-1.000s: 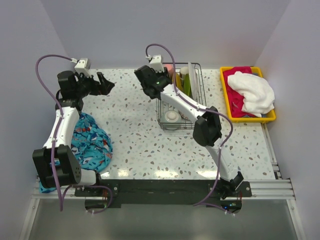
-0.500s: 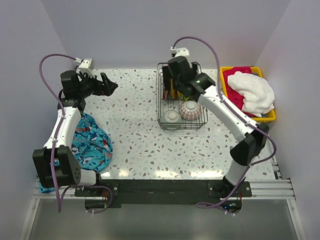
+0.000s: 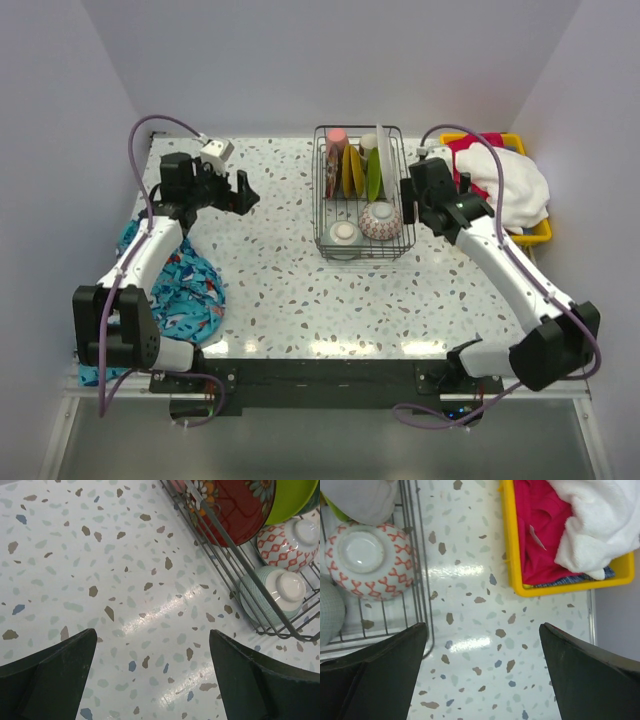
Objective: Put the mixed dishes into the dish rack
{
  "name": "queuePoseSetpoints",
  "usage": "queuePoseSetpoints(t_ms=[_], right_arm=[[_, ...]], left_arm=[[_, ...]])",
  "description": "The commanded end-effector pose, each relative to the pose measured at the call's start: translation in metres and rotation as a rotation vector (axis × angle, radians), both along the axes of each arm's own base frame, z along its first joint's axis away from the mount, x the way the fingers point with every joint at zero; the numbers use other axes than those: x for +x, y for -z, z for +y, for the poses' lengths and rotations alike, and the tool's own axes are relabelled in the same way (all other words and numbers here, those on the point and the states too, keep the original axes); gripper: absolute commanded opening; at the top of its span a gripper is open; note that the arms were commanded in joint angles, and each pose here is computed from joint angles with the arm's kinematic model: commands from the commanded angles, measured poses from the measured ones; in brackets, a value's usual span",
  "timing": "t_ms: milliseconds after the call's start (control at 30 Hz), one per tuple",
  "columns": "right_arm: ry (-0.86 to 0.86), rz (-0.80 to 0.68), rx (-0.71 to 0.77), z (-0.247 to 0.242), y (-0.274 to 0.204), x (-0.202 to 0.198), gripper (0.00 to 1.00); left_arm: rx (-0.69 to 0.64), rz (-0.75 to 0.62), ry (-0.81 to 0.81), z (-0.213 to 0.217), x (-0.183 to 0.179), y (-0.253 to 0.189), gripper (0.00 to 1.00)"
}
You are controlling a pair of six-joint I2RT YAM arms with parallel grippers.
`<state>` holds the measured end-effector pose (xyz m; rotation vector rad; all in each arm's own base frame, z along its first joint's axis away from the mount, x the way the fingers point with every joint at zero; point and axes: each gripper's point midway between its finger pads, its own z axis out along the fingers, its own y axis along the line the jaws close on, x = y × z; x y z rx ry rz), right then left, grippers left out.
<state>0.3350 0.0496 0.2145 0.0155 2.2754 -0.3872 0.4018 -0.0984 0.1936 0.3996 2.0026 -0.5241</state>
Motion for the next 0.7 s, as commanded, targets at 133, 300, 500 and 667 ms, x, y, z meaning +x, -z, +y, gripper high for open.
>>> queuePoseSetpoints(t_ms=[133, 300, 500, 667], right_arm=[[0.089, -0.057, 0.004, -0.048, -0.003, -0.038, 0.99], [0.119, -0.050, 0.034, -0.060, 0.005, -0.057, 0.98], [0.133, -0.049, 0.021, -0.069, 0.012, -0.070, 0.99], [0.141, -0.048, 0.037, -0.070, 0.013, -0.071, 0.99]], left_arm=[[0.058, -0.005, 0.025, -0.004, -0.001, 0.012, 1.00], [0.064, 0.010, 0.036, -0.004, -0.007, 0.019, 1.00], [0.066, 0.004, 0.041, -0.004, -0.011, 0.017, 1.00], [0.068, -0.007, 0.040, -0.004, -0.011, 0.015, 1.00]])
